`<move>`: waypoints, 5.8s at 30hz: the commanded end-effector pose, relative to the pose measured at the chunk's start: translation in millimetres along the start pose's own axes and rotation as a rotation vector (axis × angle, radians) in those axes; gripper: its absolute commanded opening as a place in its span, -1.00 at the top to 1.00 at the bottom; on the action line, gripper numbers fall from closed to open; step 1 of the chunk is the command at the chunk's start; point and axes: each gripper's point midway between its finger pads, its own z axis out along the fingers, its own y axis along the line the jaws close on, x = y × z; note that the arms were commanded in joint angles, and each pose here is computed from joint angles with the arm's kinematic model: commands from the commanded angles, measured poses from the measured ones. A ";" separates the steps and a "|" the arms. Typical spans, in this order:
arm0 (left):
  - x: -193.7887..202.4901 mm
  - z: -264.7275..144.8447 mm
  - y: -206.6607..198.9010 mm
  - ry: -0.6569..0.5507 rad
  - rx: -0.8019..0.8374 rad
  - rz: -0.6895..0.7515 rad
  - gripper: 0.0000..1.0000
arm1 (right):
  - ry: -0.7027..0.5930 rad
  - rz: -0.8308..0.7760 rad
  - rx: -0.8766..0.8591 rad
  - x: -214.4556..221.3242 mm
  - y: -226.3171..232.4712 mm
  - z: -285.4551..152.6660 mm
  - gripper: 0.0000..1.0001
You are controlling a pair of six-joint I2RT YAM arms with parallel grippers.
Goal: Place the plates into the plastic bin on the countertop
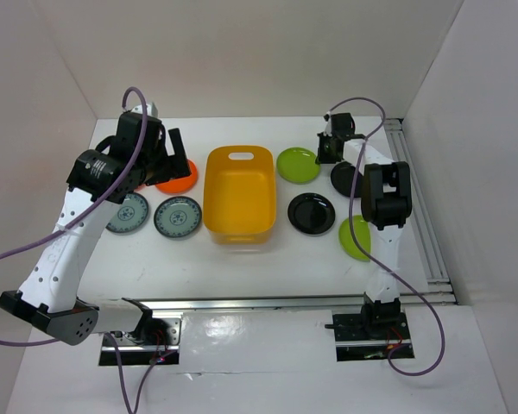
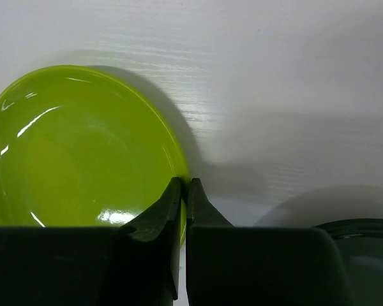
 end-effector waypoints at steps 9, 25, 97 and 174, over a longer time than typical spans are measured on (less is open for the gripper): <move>-14.4 -8.8 10.5 -0.067 -0.053 -0.013 -1.00 | -0.100 0.087 0.289 -44.6 -38.1 -64.3 1.00; -10.2 7.5 29.3 -0.005 -0.107 -0.111 -1.00 | -0.508 0.084 0.166 -147.1 59.6 -240.5 1.00; 16.8 284.1 302.7 0.264 -0.227 -0.719 -0.86 | -0.455 -0.478 -0.695 -6.6 343.2 -362.6 -1.00; 68.8 170.2 -81.6 0.207 0.073 0.203 1.00 | -0.581 -0.304 -0.379 -58.5 227.6 -403.9 -1.00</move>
